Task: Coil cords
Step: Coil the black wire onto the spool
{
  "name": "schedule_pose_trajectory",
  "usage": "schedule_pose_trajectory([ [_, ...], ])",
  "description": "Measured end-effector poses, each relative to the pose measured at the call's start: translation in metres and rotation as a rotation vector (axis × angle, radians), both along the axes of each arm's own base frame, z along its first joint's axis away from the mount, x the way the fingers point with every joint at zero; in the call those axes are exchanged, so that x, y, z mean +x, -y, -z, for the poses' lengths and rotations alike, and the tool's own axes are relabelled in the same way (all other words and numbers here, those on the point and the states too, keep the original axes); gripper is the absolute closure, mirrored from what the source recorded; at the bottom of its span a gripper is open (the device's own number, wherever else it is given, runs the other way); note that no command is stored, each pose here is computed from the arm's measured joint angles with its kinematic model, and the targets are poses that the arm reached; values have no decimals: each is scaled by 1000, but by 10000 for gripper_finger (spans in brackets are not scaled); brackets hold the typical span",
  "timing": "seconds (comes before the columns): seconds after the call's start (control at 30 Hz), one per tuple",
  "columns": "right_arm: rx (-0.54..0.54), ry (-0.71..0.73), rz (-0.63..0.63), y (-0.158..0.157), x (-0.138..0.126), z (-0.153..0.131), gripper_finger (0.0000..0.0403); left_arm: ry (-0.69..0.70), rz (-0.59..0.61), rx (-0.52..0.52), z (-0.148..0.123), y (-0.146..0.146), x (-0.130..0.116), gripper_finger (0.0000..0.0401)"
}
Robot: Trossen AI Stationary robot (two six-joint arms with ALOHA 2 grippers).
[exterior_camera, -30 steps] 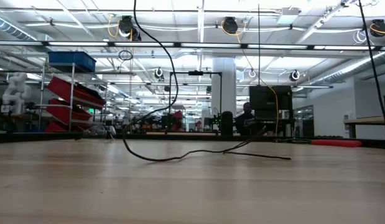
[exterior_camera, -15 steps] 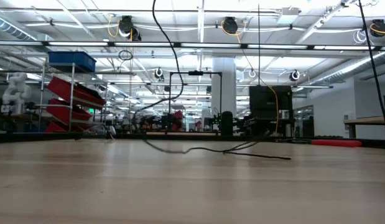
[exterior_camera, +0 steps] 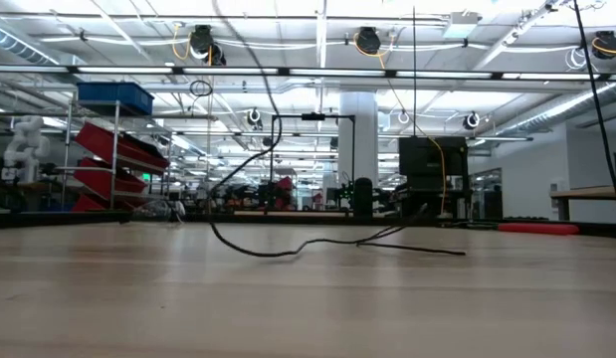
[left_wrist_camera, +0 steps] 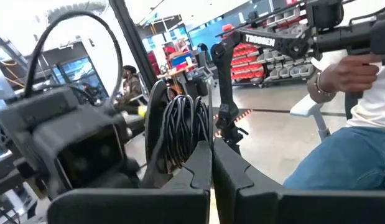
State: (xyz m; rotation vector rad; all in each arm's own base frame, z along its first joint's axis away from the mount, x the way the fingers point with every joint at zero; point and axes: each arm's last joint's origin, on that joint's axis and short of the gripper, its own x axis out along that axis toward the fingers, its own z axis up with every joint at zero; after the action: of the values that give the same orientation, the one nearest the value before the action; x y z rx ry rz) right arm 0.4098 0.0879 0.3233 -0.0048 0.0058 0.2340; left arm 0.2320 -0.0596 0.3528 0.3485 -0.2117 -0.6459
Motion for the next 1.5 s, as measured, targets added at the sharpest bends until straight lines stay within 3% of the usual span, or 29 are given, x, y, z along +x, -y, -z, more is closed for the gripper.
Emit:
schedule_pose_trajectory([
  [0.67,17,-71,6,-16,10,26,373,74,31,-12,-7,8,-3,399],
  [0.93,-18,-171,148,-28,5,36,373,79,33,-17,-8,8,-5,399],
  [1.5,-65,-278,332,-70,-16,49,374,64,-31,-26,-10,5,-7,399],
])
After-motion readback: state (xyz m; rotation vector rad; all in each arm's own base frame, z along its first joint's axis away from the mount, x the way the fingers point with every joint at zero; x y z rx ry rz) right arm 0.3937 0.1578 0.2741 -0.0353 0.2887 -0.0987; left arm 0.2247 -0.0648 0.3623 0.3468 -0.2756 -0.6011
